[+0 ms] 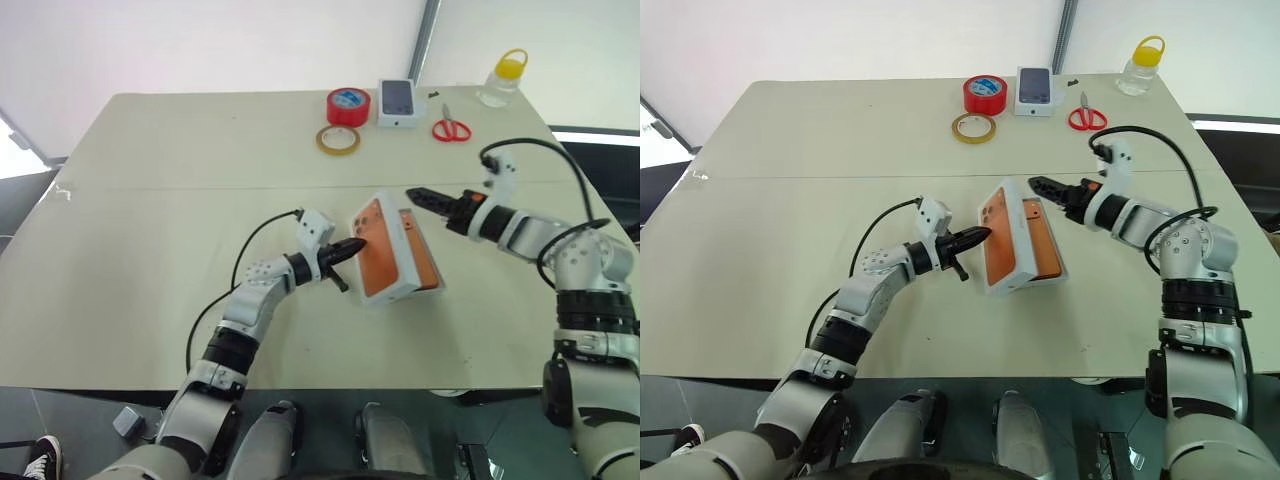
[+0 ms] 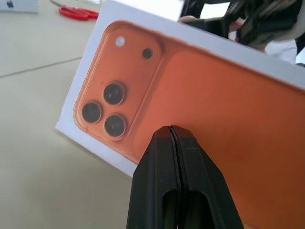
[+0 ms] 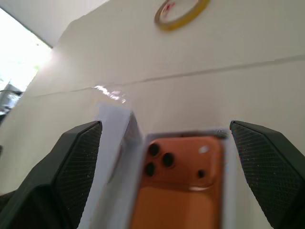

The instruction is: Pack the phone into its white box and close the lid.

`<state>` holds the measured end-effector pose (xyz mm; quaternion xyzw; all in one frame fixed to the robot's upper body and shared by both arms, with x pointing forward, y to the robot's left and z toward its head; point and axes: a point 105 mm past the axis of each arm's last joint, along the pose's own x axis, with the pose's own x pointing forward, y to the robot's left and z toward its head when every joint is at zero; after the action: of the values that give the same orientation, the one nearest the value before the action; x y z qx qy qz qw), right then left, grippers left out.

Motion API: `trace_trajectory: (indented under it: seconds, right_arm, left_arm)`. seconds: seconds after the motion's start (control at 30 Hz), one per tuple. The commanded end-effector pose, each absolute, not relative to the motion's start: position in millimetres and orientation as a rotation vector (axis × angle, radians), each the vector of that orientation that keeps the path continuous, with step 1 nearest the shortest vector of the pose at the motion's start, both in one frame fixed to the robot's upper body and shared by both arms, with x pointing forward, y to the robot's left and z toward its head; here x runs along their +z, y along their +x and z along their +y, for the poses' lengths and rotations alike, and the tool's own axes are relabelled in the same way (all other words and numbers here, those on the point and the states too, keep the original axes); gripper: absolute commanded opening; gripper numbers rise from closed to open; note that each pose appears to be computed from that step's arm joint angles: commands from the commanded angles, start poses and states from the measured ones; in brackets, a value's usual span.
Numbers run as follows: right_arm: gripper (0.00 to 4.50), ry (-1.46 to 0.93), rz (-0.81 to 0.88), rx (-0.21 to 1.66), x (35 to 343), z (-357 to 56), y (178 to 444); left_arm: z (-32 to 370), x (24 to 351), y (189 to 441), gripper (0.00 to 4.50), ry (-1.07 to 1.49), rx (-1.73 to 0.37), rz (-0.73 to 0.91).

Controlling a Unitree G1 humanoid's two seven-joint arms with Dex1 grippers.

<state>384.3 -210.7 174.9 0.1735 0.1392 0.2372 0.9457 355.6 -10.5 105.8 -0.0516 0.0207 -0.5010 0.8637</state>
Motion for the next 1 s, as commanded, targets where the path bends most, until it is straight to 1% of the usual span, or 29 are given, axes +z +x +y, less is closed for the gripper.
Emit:
trace_trajectory:
  seconds: [0.03,0.1,0.17,0.23,0.37,0.43,0.53,0.6,0.73,0.83,1.0]
  right_arm:
    - [3.27,0.035,0.187,0.455,182,-221,380]
    - [2.29,-0.080,0.164,0.458,180,-219,378]
    - [1.21,-0.211,0.147,0.464,176,-218,375]
    - [0.19,-0.290,0.133,0.479,172,-214,372]
    - [0.19,-0.430,0.117,0.552,162,-202,364]
    - [0.19,-0.416,0.108,0.592,161,-197,360]
    - [0.19,-0.456,0.128,0.618,154,-198,354]
    - [0.19,-0.466,0.146,0.584,150,-206,356]
    - [0.19,-0.444,0.158,0.580,149,-211,354]
    - [0.19,-0.466,0.167,0.609,147,-208,348]
    - [0.19,-0.409,0.150,0.631,151,-201,342]
  left_arm:
    - [-14,123,359,0.00,-0.099,-1.060,-0.025]
    - [-7,125,360,0.00,-0.084,-1.055,-0.037]
    - [3,126,360,0.00,-0.072,-1.050,-0.035]
    - [13,122,359,0.00,-0.046,-1.045,-0.020]
    - [28,111,349,0.00,0.011,-1.072,0.039]
    - [35,106,343,0.00,0.012,-1.087,0.082]
    - [39,98,336,0.00,0.021,-1.103,0.137]
    - [34,92,335,0.00,0.030,-1.106,0.152]
    - [15,90,338,0.00,0.001,-1.114,0.158]
    - [-1,89,343,0.00,-0.024,-1.109,0.157]
    - [-15,95,350,0.00,-0.050,-1.114,0.138]
